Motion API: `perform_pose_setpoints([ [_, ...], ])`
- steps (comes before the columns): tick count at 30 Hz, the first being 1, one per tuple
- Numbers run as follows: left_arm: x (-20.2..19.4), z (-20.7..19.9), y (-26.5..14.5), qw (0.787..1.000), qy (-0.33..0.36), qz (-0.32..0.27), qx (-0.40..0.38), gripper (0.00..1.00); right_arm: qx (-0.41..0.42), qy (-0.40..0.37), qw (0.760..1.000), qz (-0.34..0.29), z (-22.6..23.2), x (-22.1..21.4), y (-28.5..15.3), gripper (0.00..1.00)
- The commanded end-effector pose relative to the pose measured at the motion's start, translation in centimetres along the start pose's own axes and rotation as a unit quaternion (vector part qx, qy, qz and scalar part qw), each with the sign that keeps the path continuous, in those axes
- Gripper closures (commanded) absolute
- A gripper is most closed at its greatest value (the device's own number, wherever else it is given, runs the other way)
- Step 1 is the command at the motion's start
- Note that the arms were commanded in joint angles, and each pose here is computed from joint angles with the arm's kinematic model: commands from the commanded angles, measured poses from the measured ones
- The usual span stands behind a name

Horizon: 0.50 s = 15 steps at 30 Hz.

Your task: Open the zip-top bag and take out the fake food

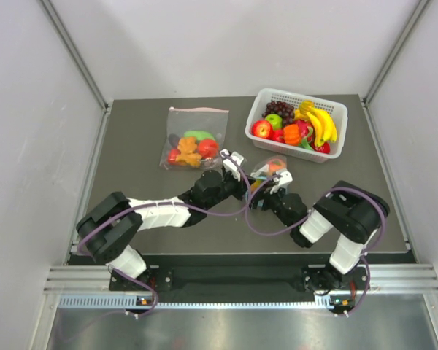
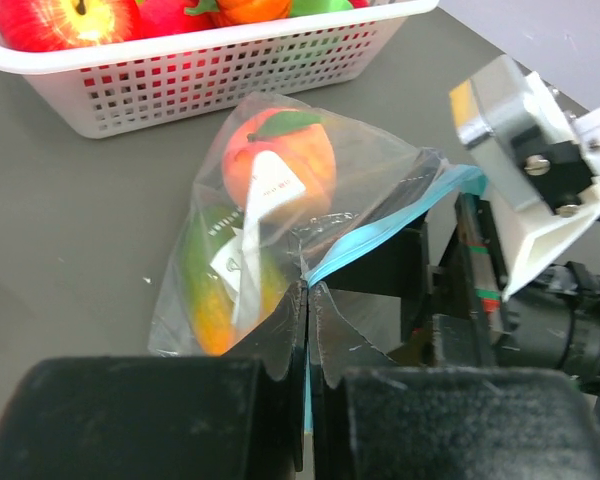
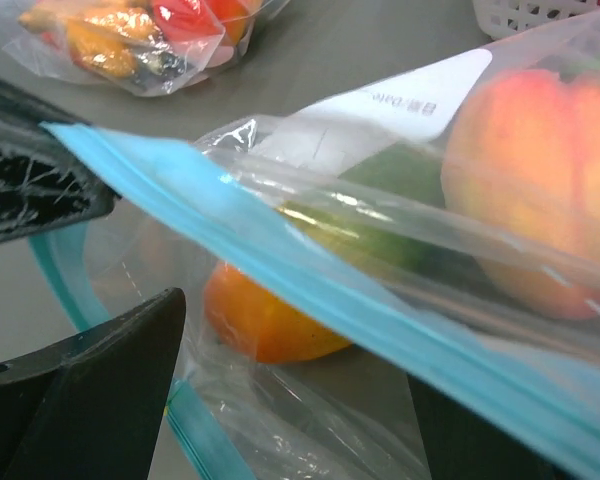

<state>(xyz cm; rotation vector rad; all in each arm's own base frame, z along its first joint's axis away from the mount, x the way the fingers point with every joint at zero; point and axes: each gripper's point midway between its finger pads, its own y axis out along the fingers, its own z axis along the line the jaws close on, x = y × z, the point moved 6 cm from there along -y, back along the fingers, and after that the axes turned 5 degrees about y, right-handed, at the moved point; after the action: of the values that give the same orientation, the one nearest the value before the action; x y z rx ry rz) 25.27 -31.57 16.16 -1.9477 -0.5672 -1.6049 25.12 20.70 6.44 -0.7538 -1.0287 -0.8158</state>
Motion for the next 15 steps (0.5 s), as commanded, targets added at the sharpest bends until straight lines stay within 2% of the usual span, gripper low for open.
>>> perform_pose_setpoints([
  [1,2.0,2.0,-0.3,0.997,0.014,-0.042,0.060,1.00,-0.003,0.051,0.991,-0.123,0.1,4.6,-1.3,0.14],
  [6,2.0,2.2,-0.1,0.997,0.018,-0.039,0.068,1.00,0.014,0.060,0.988,-0.144,0.5,5.8,-2.7,0.13],
  [15,1.7,2.4,-0.6,0.996,0.017,-0.041,0.072,1.00,-0.030,0.067,0.984,-0.163,-1.3,6.4,-3.5,0.13],
])
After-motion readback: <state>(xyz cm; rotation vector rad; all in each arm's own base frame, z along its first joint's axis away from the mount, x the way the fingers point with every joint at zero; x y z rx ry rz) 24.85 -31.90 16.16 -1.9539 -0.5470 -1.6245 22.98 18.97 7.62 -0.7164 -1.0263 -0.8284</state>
